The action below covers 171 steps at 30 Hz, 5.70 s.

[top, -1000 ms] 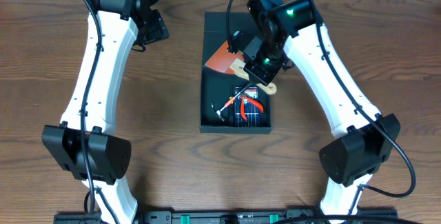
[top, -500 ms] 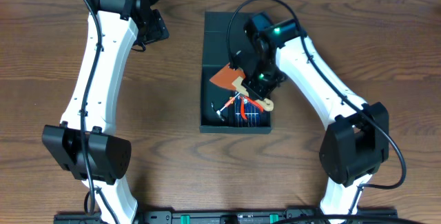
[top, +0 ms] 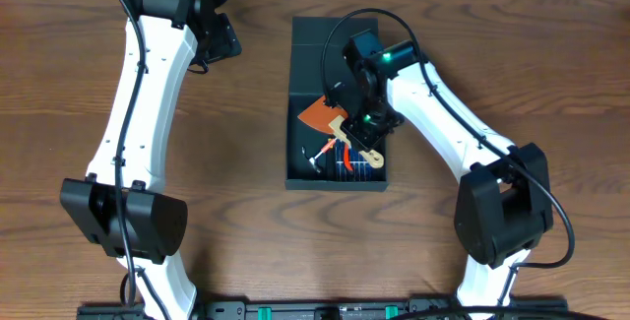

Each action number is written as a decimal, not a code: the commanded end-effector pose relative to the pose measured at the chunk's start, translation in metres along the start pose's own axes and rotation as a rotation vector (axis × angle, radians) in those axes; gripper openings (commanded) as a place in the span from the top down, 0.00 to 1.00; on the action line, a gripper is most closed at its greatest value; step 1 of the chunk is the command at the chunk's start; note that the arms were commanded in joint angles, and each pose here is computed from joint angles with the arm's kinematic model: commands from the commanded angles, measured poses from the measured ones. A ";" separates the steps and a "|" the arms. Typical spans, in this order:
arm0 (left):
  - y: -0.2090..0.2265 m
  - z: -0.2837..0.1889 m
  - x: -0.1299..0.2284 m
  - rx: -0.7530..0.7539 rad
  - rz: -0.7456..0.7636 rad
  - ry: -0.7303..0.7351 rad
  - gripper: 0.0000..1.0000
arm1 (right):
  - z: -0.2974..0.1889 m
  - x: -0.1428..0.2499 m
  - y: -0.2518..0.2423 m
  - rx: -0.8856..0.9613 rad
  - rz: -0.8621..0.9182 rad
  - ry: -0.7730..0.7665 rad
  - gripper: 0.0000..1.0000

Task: Pack container
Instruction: 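Lift the scraper and carry it left over the black box, then lower the scraper into the box and open the right gripper, then move both grippers to the box lid's top corners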

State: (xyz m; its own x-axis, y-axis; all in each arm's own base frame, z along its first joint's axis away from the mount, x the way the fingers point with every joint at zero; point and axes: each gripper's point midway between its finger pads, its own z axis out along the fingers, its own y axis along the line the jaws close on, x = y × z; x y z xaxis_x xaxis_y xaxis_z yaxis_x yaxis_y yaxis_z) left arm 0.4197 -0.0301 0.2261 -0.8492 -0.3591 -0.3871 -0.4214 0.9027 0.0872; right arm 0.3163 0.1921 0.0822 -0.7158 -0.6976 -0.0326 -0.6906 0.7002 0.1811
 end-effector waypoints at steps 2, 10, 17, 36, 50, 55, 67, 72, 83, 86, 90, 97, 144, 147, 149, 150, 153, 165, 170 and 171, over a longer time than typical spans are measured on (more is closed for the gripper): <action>0.003 -0.005 -0.003 -0.003 -0.019 -0.018 0.01 | -0.003 -0.003 0.014 -0.007 -0.010 -0.016 0.99; 0.003 -0.005 -0.003 -0.003 -0.019 -0.018 0.01 | 0.001 -0.007 0.027 -0.006 -0.060 -0.011 0.99; 0.003 -0.005 -0.003 -0.003 -0.019 -0.018 0.01 | 0.008 -0.001 0.025 -0.006 -0.053 0.015 0.99; 0.003 -0.005 -0.003 -0.003 -0.019 -0.018 0.01 | 0.043 0.023 0.018 -0.019 -0.026 0.064 0.29; 0.003 -0.005 -0.003 -0.003 -0.019 -0.018 0.01 | -0.026 -0.022 0.004 0.035 -0.012 -0.079 0.01; 0.003 -0.005 -0.003 -0.003 -0.019 -0.018 0.01 | -0.114 -0.035 -0.036 0.205 0.138 -0.202 0.01; 0.003 -0.005 -0.003 -0.004 -0.019 -0.018 0.01 | -0.211 0.061 -0.185 0.472 0.781 -0.315 0.01; 0.003 -0.005 -0.003 -0.003 -0.019 -0.018 0.01 | -0.213 0.083 -0.211 0.409 0.884 -0.359 0.01; 0.003 -0.005 -0.003 -0.003 -0.019 -0.018 0.01 | -0.212 0.094 -0.214 0.283 0.898 -0.392 0.99; -0.002 -0.005 -0.011 0.016 -0.030 -0.048 0.01 | -0.212 0.095 -0.214 0.288 0.884 -0.387 0.98; -0.001 -0.006 -0.008 0.011 -0.026 -0.038 0.56 | -0.212 0.096 -0.214 0.290 0.883 -0.381 0.99; -0.013 -0.008 -0.020 0.054 0.069 -0.091 0.94 | -0.212 0.092 -0.217 0.288 0.878 -0.399 0.98; -0.136 0.072 0.084 1.350 0.570 0.444 0.94 | -0.041 0.005 -0.138 -0.223 0.746 -0.338 0.99; -0.136 0.076 0.085 1.339 0.576 0.446 0.94 | -0.026 0.001 -0.144 -0.239 0.787 -0.321 0.99; -0.134 0.079 0.086 1.317 0.585 0.452 0.94 | -0.012 0.001 -0.145 -0.261 0.812 -0.296 0.99; -0.133 0.081 0.087 1.308 0.589 0.454 0.94 | -0.006 0.000 -0.145 -0.279 0.816 -0.286 0.99; -0.131 0.086 0.088 1.274 0.606 0.456 0.94 | 0.012 -0.003 -0.145 -0.333 0.829 -0.265 0.99; -0.134 0.116 0.080 1.179 0.576 0.442 0.94 | 0.024 0.003 -0.163 -0.323 0.879 -0.265 0.99; -0.139 0.137 0.090 1.170 0.547 0.493 0.94 | 0.025 0.003 -0.168 -0.304 0.886 -0.276 0.99; -0.140 0.140 0.093 1.170 0.548 0.503 0.94 | 0.024 0.002 -0.169 -0.303 0.888 -0.281 0.99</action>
State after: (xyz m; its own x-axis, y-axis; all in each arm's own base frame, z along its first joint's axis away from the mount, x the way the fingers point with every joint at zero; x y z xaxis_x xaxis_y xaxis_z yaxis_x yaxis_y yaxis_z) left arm 0.4477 -0.1544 0.0721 -0.9326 0.2805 -0.2270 0.3470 0.5244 -0.7776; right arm 0.4274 0.0781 0.0287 -0.9917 0.1287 0.0065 0.1149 0.8606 0.4962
